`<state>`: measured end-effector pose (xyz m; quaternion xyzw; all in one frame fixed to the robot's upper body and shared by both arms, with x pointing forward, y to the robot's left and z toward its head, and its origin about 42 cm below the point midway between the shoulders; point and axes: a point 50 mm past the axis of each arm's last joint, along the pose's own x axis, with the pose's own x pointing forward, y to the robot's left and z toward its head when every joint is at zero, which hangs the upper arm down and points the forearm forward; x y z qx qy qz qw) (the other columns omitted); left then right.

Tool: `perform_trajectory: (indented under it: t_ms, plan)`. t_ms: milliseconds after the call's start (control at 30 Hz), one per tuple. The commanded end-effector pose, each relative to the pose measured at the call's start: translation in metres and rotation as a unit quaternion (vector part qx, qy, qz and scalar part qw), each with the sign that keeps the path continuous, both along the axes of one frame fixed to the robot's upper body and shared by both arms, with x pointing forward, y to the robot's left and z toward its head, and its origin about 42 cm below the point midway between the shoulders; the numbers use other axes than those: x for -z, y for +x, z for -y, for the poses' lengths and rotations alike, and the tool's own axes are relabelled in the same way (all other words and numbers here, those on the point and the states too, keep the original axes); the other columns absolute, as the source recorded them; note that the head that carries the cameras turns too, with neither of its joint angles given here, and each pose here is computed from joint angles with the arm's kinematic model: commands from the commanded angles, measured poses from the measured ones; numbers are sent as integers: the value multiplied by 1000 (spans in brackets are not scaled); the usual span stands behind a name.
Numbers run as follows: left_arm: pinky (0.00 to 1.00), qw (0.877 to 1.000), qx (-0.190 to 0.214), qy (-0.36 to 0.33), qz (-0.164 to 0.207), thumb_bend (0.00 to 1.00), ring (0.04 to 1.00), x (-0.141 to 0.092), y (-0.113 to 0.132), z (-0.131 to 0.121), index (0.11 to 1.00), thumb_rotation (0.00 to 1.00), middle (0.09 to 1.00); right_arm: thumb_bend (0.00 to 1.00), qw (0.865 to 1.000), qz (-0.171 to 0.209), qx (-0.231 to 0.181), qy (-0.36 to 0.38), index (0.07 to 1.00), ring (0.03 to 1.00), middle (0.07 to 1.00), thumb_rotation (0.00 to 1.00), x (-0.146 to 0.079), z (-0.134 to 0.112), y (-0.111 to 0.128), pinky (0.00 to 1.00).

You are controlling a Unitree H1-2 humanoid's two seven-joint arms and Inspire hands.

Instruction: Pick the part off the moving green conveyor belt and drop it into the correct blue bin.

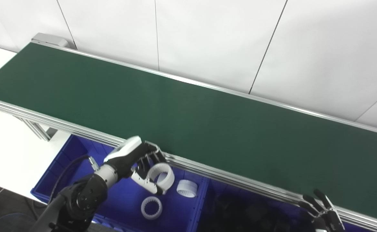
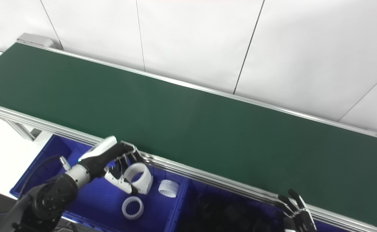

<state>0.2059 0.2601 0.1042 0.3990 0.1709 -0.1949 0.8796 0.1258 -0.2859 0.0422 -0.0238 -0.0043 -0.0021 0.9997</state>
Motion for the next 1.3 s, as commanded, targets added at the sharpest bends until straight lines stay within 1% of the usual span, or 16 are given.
perform_trajectory:
  t_ms: [0,167,267,333,500,667,767,933,1033,1167,1200,1233,1267]
  plan:
    - [398,999,13,8,29,501,424,-1,6,1,499,0,502,608,999,41,-2,-4,860,724,774,719,-13,3,2,653]
    - [372,1000,21,13,13,501,400,16,7,0,504,0,467,617,999,42,-3,-3,861,725,773,719,-12,3,3,653]
    - [374,999,21,29,-5,500,403,28,6,0,518,0,471,617,999,43,-2,-1,861,723,772,714,-12,3,5,649]
    - [374,999,23,32,-11,500,400,34,6,0,509,0,472,618,999,43,-3,-1,860,725,773,712,-12,2,5,652]
    - [390,998,36,49,-14,501,411,46,6,-1,502,0,483,620,999,43,-5,-1,857,724,771,721,-11,1,7,649]
    - [386,998,35,57,-21,500,411,44,6,-2,513,0,491,633,999,43,-3,-2,856,728,774,721,-11,1,8,654]
    - [390,997,36,61,-16,500,414,43,6,-2,508,0,497,639,999,43,-3,-4,856,729,775,720,-11,1,8,655]
    - [398,998,31,53,-12,500,425,39,6,-2,499,0,504,616,999,43,-3,1,860,733,777,709,-11,2,8,658]
    - [404,997,35,65,0,499,414,36,5,0,523,0,490,618,999,42,-3,3,858,733,777,694,-10,2,7,656]
    - [452,996,38,84,12,499,424,32,5,2,509,0,520,624,999,41,-3,2,861,732,778,699,-10,2,7,655]
    - [488,995,35,89,11,500,437,30,5,2,498,0,528,624,999,41,-2,2,860,731,777,695,-10,2,7,655]
    - [549,995,33,93,9,509,550,29,5,3,486,0,534,624,999,41,-1,1,859,732,777,694,-10,2,7,658]
    - [583,995,31,95,8,511,605,28,5,3,491,17,619,624,999,41,0,1,860,732,777,693,-10,2,6,658]
